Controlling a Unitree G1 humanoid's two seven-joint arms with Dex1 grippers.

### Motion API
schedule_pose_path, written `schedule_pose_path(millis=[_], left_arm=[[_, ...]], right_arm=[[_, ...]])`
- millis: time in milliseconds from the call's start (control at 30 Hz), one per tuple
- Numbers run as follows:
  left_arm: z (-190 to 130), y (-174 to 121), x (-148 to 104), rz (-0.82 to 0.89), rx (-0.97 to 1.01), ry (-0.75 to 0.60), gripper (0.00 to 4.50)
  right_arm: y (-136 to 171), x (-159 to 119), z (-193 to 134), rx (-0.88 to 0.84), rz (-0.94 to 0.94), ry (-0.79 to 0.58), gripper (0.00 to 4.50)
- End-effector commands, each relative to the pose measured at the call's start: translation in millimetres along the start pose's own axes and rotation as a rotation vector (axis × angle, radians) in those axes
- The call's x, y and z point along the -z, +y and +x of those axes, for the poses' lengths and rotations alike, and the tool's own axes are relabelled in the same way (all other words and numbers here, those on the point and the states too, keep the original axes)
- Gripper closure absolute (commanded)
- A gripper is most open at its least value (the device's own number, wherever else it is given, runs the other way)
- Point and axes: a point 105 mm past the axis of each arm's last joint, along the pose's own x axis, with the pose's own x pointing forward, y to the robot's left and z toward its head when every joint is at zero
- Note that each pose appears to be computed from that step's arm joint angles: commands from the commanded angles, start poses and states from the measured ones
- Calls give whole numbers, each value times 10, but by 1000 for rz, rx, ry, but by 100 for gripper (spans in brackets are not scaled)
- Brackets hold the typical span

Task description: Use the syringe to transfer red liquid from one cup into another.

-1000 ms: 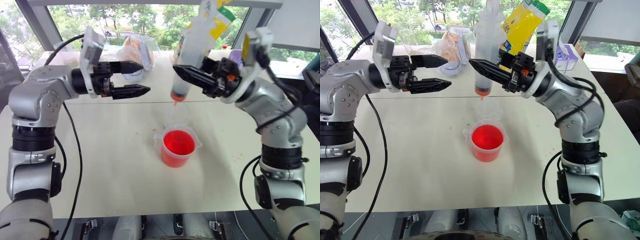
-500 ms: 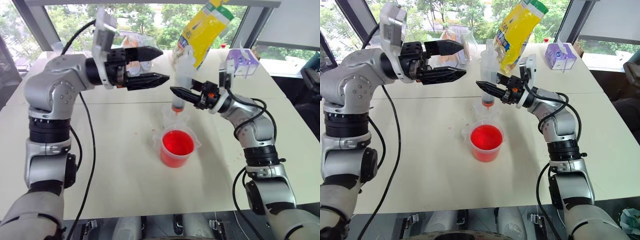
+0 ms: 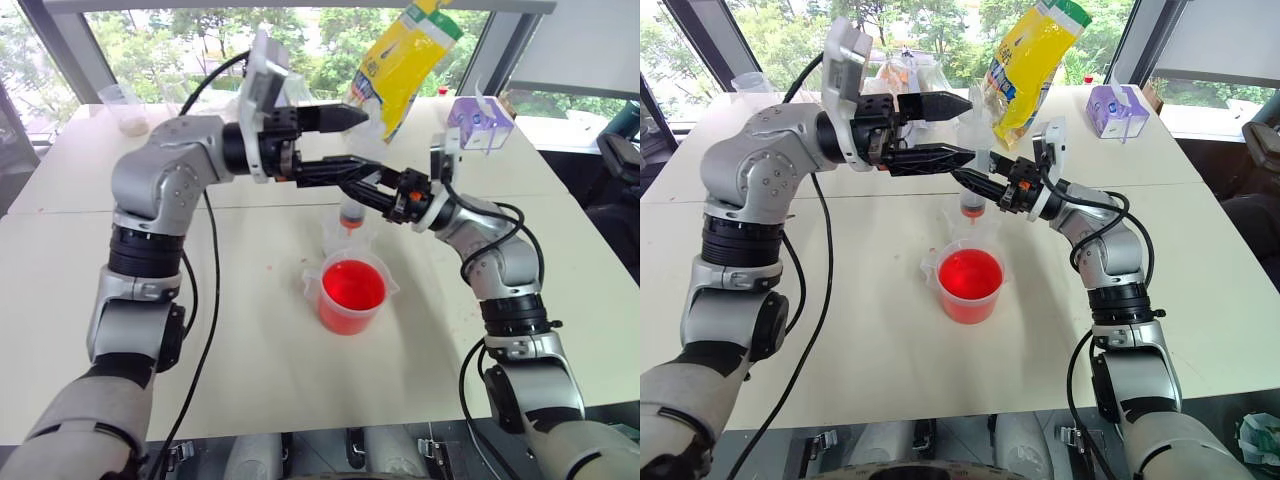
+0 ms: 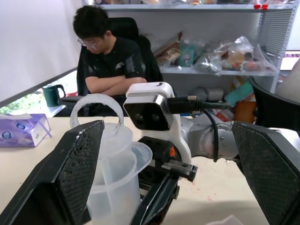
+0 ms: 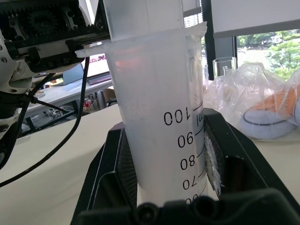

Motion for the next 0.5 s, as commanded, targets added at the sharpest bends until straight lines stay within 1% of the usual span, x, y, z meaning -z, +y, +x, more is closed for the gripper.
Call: schedule_pose_path(millis=[33, 167, 233, 267, 300, 500], left_arm=[[103, 23, -81, 43, -2, -7, 5], [168, 50, -58, 31, -8, -13, 5], [186, 55, -52, 24, -9, -15, 56], [191, 56, -45, 24, -9, -14, 93], [195, 57, -38, 23, -9, -14, 140], [199, 58, 1, 19, -14, -6, 445]], right_arm=[[49, -136, 31, -19, -43, -39, 299], [68, -123, 42, -25, -43, -36, 299], [73, -117, 46, -26, -42, -35, 299], [75, -114, 47, -26, -42, -35, 299], [77, -112, 48, -27, -42, -34, 299], [90, -106, 50, -35, -44, -31, 299]])
